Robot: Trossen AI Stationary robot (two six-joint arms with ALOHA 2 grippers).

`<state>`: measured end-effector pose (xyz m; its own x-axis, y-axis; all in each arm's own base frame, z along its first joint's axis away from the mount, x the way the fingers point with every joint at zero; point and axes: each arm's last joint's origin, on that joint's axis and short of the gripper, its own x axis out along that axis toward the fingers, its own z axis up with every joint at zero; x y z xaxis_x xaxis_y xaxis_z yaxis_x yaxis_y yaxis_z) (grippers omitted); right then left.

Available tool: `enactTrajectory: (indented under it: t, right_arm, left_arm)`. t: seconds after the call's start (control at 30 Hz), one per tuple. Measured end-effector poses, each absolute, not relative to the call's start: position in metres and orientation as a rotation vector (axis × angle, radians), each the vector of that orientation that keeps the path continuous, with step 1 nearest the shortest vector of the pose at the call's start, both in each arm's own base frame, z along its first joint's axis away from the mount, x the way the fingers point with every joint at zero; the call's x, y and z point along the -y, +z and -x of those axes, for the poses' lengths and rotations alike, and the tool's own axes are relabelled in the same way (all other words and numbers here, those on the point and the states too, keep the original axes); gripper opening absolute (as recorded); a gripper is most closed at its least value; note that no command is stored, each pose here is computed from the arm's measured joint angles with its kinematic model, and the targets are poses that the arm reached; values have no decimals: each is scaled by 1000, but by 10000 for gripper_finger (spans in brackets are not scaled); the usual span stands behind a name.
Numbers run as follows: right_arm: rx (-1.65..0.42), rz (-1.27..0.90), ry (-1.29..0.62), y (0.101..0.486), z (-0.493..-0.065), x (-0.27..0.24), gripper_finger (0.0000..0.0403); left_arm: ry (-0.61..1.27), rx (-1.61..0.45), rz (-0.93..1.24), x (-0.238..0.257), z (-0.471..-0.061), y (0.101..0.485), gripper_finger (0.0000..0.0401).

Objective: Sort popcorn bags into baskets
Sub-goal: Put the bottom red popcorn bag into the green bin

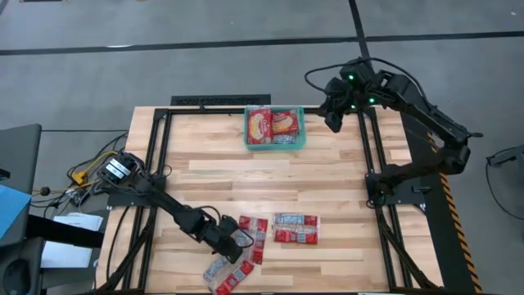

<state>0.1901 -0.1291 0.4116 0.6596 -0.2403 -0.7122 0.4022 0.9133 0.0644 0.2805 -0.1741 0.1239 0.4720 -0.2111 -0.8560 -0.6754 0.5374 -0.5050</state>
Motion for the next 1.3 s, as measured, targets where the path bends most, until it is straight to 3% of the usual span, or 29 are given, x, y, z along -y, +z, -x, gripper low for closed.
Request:
enactTrajectory:
  t: [0.33, 0.93, 1.13, 1.3]
  right_arm:
    - [-701, -279, -189, 412, -168, 102, 149]
    - [-468, -492, 9, 303, -202, 71, 157]
    - [-512, -525, 28, 277, -217, 69, 176]
    - [-533, -580, 23, 264, -227, 70, 226]
  left_arm:
    - [397, -897, 879, 117, -284, 179, 0]
    - [453, -400, 555, 29, -282, 266, 0]
    - [476, -286, 427, 14, -281, 284, 0]
    - [469, -263, 282, 7, -284, 303, 0]
